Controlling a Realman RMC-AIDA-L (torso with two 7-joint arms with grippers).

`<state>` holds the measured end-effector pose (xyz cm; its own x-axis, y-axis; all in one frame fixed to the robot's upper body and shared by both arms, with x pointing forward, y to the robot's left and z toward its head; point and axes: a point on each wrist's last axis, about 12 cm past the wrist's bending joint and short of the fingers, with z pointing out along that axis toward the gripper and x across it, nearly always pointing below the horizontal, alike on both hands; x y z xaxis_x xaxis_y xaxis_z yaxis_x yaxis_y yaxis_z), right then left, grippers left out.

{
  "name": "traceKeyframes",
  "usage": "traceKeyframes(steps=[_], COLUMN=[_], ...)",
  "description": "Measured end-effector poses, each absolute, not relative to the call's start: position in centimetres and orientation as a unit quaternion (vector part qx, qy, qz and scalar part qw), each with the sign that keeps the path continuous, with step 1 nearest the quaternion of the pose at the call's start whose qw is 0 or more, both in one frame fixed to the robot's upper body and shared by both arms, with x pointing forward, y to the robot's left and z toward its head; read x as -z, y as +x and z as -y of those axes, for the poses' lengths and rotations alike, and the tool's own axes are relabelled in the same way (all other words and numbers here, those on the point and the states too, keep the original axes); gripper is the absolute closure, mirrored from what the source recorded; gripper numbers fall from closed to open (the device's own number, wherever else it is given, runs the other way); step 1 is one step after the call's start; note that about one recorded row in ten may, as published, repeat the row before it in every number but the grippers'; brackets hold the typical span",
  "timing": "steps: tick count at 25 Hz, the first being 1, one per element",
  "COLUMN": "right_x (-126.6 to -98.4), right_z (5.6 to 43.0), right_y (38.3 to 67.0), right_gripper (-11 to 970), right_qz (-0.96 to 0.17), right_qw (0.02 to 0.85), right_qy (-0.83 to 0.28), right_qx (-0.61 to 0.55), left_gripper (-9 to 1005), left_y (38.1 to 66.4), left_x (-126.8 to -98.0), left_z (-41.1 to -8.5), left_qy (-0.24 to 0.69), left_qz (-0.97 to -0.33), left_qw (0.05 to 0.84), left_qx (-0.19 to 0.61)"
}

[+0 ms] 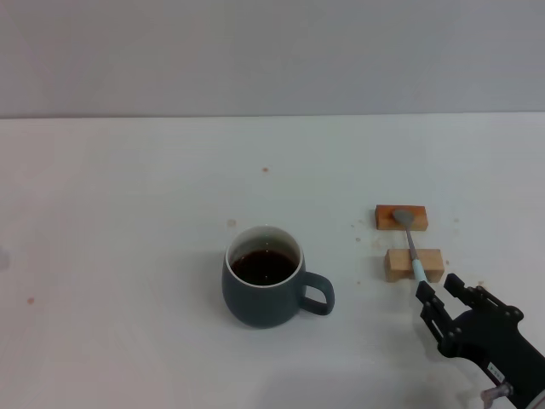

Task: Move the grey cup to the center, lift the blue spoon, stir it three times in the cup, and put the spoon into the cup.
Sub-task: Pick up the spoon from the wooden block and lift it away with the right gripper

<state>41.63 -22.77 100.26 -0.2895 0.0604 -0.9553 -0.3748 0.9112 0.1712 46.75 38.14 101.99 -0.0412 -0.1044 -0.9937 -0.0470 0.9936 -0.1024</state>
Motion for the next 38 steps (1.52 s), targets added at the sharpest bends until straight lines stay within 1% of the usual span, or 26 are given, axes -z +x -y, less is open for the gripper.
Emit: traceKeyframes(steps=[15,38], right_x=[-99.94,-99.73], right_z=[22.10,22.26], right_y=[41.95,42.01], right_gripper=[548,554], right_qz=[-0.783,-0.785], right_qw=[0.582,0.581], right_qy=[-0.106,-0.101], right_qx=[-0.192,-0.191], left_gripper=[998,998], left_y=[46.69,46.61], left_x=[-102.02,-102.12], left_z=[-38.20,-38.23], left_qy=[-0.054,-0.055], left_qz=[-0.720,-0.719], left_qw=[0.691,0.693], left_qx=[0.020,0.021])
